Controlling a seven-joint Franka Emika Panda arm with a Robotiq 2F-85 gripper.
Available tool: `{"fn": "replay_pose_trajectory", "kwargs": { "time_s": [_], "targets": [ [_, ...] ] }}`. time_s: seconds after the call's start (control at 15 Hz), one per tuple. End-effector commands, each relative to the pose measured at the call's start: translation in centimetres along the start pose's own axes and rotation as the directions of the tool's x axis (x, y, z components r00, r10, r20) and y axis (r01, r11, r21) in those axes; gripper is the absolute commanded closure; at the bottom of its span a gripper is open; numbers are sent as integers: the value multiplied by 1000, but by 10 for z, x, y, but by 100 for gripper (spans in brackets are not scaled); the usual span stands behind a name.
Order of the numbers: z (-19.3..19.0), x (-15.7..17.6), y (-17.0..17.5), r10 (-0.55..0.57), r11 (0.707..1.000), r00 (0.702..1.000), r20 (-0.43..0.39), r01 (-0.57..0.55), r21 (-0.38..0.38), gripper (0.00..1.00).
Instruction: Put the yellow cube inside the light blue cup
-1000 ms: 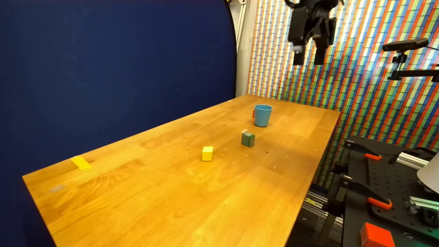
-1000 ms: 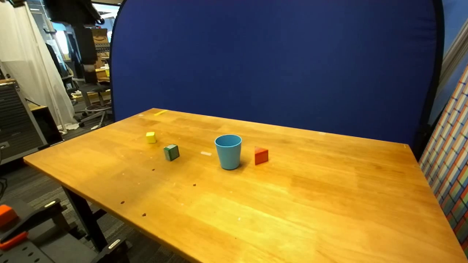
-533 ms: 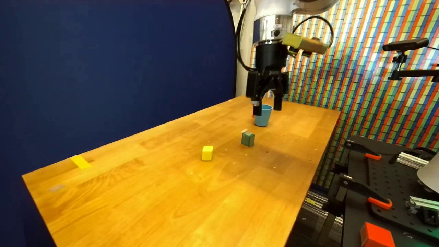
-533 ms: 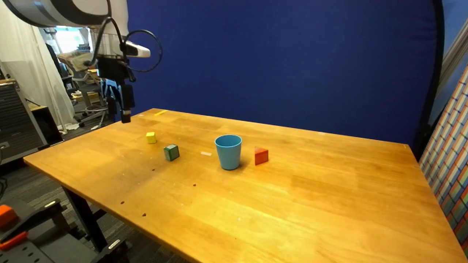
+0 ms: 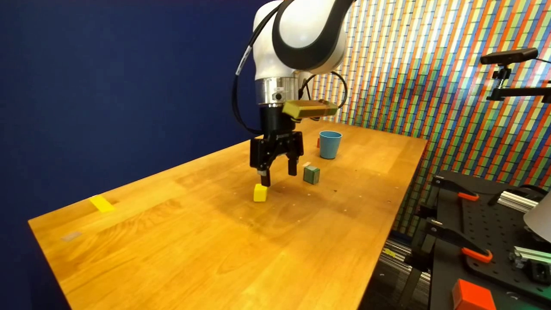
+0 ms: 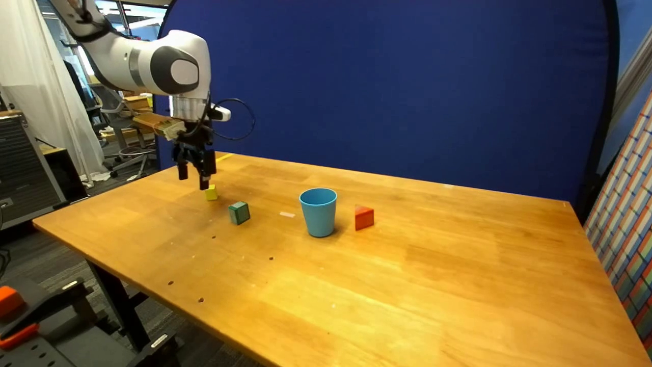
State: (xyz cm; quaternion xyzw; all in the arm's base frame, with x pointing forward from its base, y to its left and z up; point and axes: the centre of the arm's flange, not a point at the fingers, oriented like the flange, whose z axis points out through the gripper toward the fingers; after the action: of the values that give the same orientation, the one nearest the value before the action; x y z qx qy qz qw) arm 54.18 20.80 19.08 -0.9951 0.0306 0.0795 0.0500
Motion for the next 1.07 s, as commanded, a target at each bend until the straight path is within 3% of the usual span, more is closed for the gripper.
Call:
{"fn": "replay_pose_trajectory", "kwargs": {
  "time_s": [0.0,0.2,0.27,0.4,0.73,0.8,1.0],
  "targets": [
    [12,46,-25,-36,999,999,-8,36,-6,0],
    [24,56,-33,-44,999,999,-10,44,-16,0],
    [26,58,-33,-45,999,999,-18,45,-27,25],
    [26,63,-32,-48,998,998,-29,46,-49,34],
    [17,65,-13,-34,994,998,-52,28,-107,73],
    [11,65,-7,-19,993,998,-54,13,-115,79],
    [-26,60,25,69,986,993,-98,-83,-146,79]
  ]
}}
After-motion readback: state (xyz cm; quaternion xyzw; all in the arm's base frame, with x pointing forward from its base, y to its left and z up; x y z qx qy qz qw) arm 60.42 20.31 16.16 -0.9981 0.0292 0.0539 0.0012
